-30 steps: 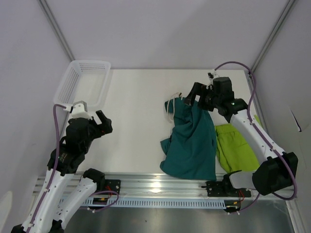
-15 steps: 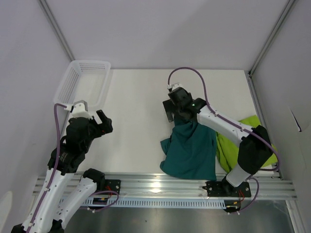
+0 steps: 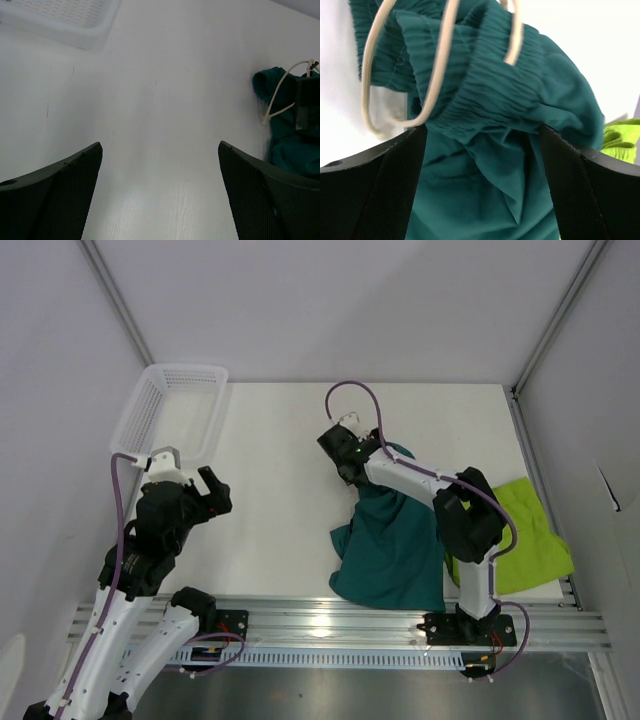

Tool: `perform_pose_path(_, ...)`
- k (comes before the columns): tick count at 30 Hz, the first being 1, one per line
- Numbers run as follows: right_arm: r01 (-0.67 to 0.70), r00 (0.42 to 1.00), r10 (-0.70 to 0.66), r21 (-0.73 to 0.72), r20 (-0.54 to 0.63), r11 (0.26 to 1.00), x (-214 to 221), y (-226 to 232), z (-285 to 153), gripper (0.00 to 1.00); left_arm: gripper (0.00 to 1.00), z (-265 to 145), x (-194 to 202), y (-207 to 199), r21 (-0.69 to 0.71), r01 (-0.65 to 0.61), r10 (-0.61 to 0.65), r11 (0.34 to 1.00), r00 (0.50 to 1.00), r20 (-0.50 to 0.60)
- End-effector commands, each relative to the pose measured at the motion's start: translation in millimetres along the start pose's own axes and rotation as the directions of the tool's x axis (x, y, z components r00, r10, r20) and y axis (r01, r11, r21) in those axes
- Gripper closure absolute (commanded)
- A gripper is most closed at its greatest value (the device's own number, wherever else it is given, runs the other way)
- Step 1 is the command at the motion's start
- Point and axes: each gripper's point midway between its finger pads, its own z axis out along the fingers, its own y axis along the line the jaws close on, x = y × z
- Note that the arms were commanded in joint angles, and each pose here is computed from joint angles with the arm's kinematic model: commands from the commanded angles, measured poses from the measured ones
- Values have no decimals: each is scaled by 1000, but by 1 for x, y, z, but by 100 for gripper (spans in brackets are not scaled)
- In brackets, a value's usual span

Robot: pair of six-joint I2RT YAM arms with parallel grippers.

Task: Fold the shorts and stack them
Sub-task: Flatten the shorts out

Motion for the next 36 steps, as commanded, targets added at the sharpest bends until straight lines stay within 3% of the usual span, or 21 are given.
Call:
perform_pose_path(1, 36, 999, -39, 99, 26, 994, -12, -8, 9, 8, 1, 2, -3, -1, 11, -15, 15, 1000, 1000, 11)
perform_pose_path(3, 74, 997, -74, 124, -9, 989, -4, -4, 26, 8, 1, 2, -3, -1, 11, -16, 16, 1000, 1000, 9)
perform_pose_path(4, 81, 997, -77, 139, -28, 987, -2, -7, 33, 15, 1, 2, -3, -1, 10, -15, 14, 1000, 1000, 11)
perform_pose_path(5, 80, 997, -76, 143, -32, 987, -6, -7, 37, 27, 1, 2, -3, -1, 10, -15, 14, 1000, 1000, 11)
perform_pose_path(6, 97, 994, -89, 133, -65, 986, 2, -3, 46, 57, 1, 2, -3, -1, 10, -16, 16, 1000, 1000, 11)
perform_pose_path(9, 70, 996, -66, 68, -54, 995, -5, 8, 38, 97, 1, 2, -3, -1, 7, -18, 18, 1000, 1000, 9)
perform_pose_path(13, -27, 995, 40, -150, 90, 988, -34, 25, -16, 100, 1, 3, -2, -1, 6, -18, 18, 1000, 1000, 6)
perform_pose_path(16, -78, 975, 154, -401, 161, 913, -56, 35, -67, 100, 1, 3, -2, 0, 5, -16, 16, 1000, 1000, 7)
perform_pose_path(18, -75, 966, 177, -449, 190, 890, -62, 33, -86, 100, 1, 3, -2, -1, 5, -16, 16, 1000, 1000, 5)
perform_pose_path(20, -82, 971, 160, -381, 178, 921, -59, 16, -82, 75, 1, 3, -3, -1, 8, -14, 14, 1000, 1000, 10)
perform_pose_path(22, -77, 978, 135, -323, 161, 943, -57, 6, -72, 60, 1, 2, -4, -1, 7, -12, 12, 1000, 1000, 12)
perform_pose_path(26, -27, 995, 46, -195, 91, 980, -33, 8, -49, 47, 1, 1, -4, 0, 6, -11, 11, 1000, 1000, 16)
perform_pose_path(27, -19, 996, 34, -173, 86, 985, -30, 11, -47, 37, 1, 1, -4, 0, 6, -11, 11, 1000, 1000, 17)
perform_pose_path(30, 24, 999, -21, -53, 45, 998, -15, 11, -31, 21, 1, 2, -3, 0, 6, -12, 12, 1000, 1000, 13)
perform_pose_path(36, 79, 997, -77, 125, -20, 989, 3, 18, 5, 1, 1, 2, -4, -1, 8, -13, 13, 1000, 1000, 13)
